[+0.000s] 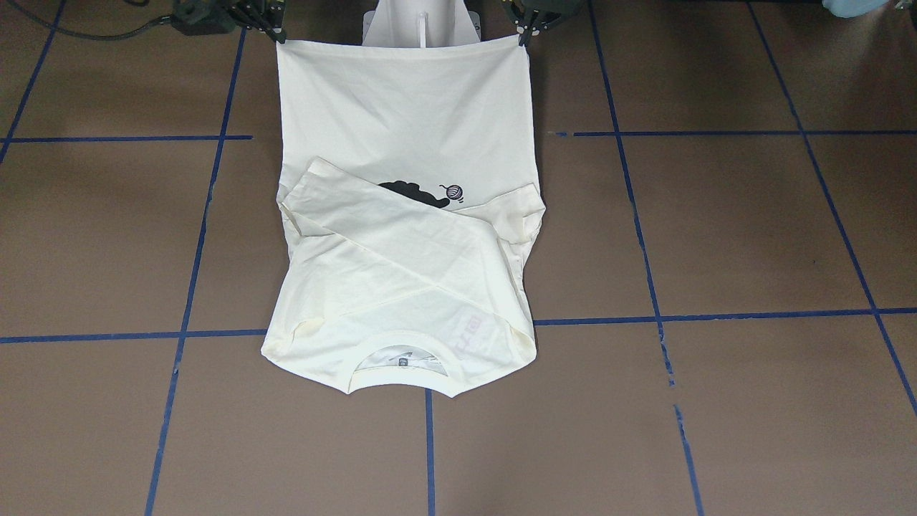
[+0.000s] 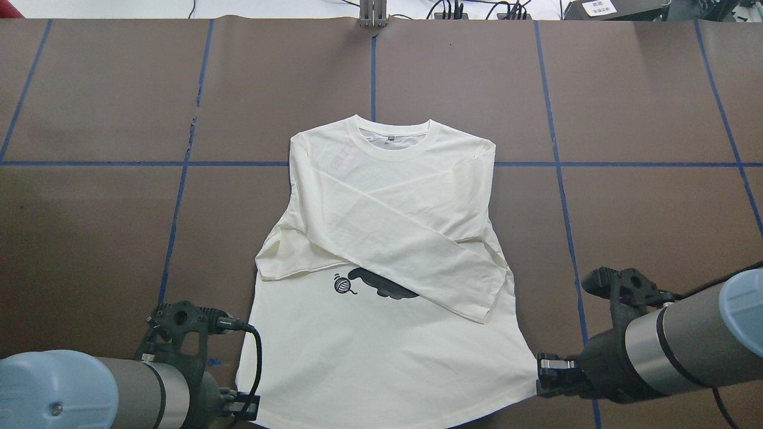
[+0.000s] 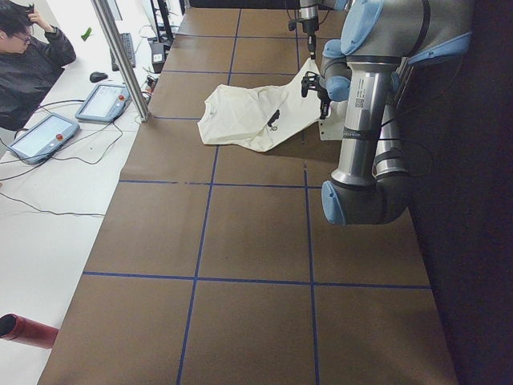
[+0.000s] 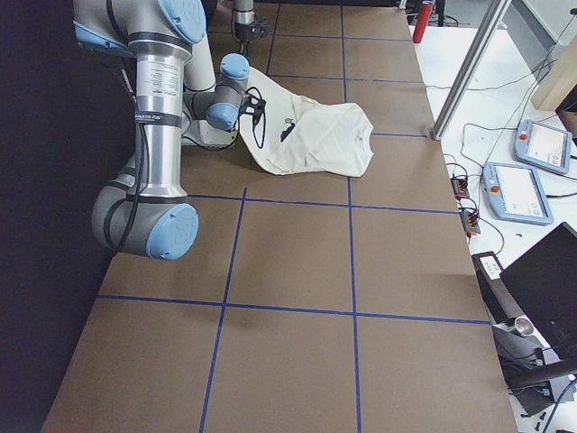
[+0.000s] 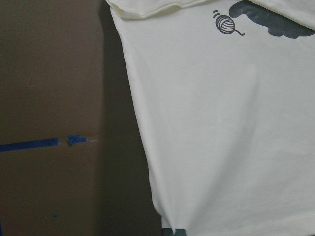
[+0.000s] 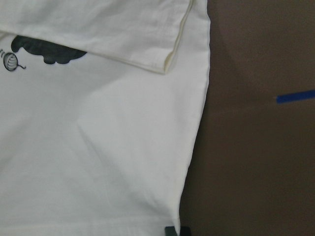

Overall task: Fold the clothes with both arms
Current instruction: 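Lift the hem with both grippers and fold it toward the collar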

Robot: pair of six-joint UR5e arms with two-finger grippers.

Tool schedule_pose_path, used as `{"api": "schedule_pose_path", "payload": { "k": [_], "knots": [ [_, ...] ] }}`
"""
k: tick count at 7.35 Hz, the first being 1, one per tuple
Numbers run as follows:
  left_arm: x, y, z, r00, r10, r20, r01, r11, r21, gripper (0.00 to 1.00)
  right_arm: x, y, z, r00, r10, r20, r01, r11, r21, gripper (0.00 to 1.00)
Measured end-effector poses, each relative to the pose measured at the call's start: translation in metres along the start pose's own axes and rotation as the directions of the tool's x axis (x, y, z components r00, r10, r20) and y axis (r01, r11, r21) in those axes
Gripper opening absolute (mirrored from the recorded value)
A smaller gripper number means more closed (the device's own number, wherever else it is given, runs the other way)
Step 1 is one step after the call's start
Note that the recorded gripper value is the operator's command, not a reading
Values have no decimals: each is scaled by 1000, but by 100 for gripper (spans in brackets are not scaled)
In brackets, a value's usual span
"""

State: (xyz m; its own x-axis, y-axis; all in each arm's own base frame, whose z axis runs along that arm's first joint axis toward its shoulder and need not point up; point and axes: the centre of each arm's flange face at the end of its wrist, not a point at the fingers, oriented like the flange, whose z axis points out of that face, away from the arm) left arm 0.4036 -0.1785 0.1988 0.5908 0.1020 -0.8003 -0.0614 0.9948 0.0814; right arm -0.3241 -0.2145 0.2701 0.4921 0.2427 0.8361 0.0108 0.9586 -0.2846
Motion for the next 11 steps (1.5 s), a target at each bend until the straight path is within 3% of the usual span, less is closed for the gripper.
{"api": "schedule_pose_path", "payload": {
  "k": [2, 4, 6, 9, 11],
  "knots": [
    [1, -73, 0, 1000, -10, 27, 7, 993, 119, 0, -11, -64, -18, 999, 18, 45, -24, 990, 136, 0],
    [-21, -169, 11, 995, -14, 94, -7, 975, 221, 0, -22, -142, -22, 999, 5, 40, -16, 967, 256, 0],
    [-45, -230, 18, 992, -27, 123, -8, 961, 277, 0, -47, -225, -24, 999, 34, 33, -44, 939, 342, 0],
    [-54, -317, 39, 989, -80, 122, 32, 935, 352, 0, -75, -319, -15, 998, 67, -12, -56, 916, 397, 0],
    [-78, -363, 79, 989, -97, 115, 46, 922, 384, 0, -77, -361, 7, 997, 78, -16, -64, 910, 409, 0]
  ]
}}
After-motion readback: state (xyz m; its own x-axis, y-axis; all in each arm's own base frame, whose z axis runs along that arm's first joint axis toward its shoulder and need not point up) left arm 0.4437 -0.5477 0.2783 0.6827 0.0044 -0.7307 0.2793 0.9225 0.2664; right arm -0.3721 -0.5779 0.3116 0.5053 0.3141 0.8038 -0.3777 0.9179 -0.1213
